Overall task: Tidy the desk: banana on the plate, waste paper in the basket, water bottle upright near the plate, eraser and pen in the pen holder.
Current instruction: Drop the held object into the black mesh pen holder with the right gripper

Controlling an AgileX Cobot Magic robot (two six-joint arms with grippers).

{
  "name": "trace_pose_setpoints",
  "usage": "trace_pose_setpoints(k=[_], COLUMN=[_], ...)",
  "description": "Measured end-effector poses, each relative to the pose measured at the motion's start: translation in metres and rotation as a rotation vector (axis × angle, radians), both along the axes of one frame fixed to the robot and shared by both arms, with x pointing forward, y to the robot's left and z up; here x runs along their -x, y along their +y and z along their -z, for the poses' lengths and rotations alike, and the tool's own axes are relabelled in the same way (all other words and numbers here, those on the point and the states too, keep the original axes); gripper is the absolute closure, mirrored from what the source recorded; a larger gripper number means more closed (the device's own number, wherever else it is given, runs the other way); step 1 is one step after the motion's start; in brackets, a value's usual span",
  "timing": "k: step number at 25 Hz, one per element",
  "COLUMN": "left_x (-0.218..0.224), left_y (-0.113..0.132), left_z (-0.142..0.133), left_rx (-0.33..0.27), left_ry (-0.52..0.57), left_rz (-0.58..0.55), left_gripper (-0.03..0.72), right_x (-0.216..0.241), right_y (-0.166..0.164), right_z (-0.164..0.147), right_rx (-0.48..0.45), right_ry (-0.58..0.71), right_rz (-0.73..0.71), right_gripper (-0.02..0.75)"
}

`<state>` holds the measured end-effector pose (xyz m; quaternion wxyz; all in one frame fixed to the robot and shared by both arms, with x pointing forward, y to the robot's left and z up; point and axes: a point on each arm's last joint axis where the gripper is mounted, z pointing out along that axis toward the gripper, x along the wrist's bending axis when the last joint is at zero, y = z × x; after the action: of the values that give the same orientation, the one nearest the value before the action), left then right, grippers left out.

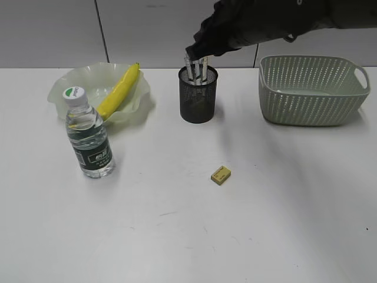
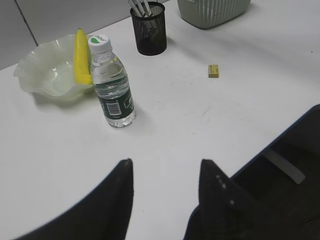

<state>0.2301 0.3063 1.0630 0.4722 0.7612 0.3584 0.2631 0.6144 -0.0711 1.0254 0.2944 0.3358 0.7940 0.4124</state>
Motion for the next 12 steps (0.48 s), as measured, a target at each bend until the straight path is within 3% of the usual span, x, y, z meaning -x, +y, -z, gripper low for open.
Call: trace_pose_setpoints(k=[12], left_x=[0.0], left_y=[0.0], left_z=[0.0], left_rx=[-0.001], left_ry=[0.0], left_rz=[-0.001], left_gripper=[0.363], right_x=[-0.053], right_y=[0.017], right_z=[0.06], right_rx=[-0.082], right_ry=[0.08], right_rz=[0.091], right_gripper=[0.618])
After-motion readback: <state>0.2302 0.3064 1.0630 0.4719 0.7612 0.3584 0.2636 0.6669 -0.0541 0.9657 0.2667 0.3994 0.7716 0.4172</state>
